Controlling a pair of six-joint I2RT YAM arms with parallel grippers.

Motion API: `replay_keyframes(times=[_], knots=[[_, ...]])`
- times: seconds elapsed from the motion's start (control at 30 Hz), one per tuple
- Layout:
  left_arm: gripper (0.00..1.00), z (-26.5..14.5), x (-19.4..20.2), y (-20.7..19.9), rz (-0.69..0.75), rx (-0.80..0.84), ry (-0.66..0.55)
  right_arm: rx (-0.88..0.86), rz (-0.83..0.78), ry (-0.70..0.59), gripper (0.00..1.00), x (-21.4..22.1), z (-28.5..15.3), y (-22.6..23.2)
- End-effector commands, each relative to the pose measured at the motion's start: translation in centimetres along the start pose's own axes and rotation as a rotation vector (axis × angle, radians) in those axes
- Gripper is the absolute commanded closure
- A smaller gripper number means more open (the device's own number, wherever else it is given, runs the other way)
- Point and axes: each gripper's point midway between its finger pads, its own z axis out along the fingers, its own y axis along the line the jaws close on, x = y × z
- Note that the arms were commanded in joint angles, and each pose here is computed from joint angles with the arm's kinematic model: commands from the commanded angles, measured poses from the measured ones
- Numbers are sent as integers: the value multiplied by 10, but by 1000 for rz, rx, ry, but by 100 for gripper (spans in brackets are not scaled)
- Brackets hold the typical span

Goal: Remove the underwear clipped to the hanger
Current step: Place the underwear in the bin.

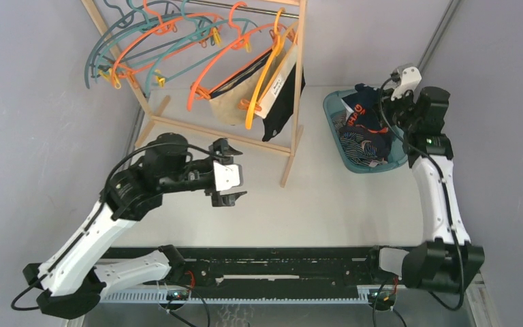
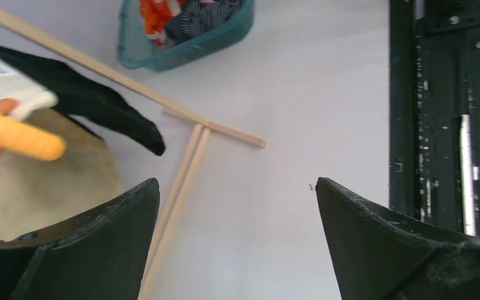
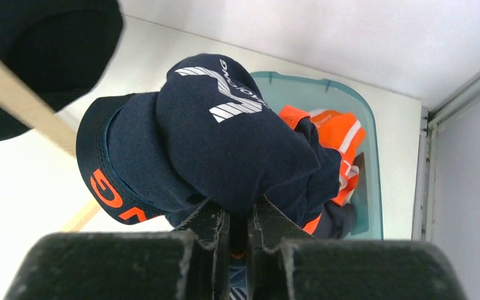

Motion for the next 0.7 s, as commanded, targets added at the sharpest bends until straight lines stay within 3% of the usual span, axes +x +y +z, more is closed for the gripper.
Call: replay_keyframes(times=[0.0,0.17,0.37,0.53,0.6,0.67], knots=[[2,-38,-19,30,43,-192,-5,98,38,-12,100,-16,27,-32],[1,-60,-24,58,-7,-365,-15,90,67,72,100,-2,75,-44],[0,-82,-23,93,-127,-557,-36,82,83,243,91,42,133,-44],[0,-99,-12,125,-238,-725,-47,63,107,328,65,69,150,-47],[0,-102,-8,131,-260,-759,-52,44,92,331,45,68,148,-43],[0,-108,-7,135,-277,-794,-55,27,77,333,31,64,142,-37]])
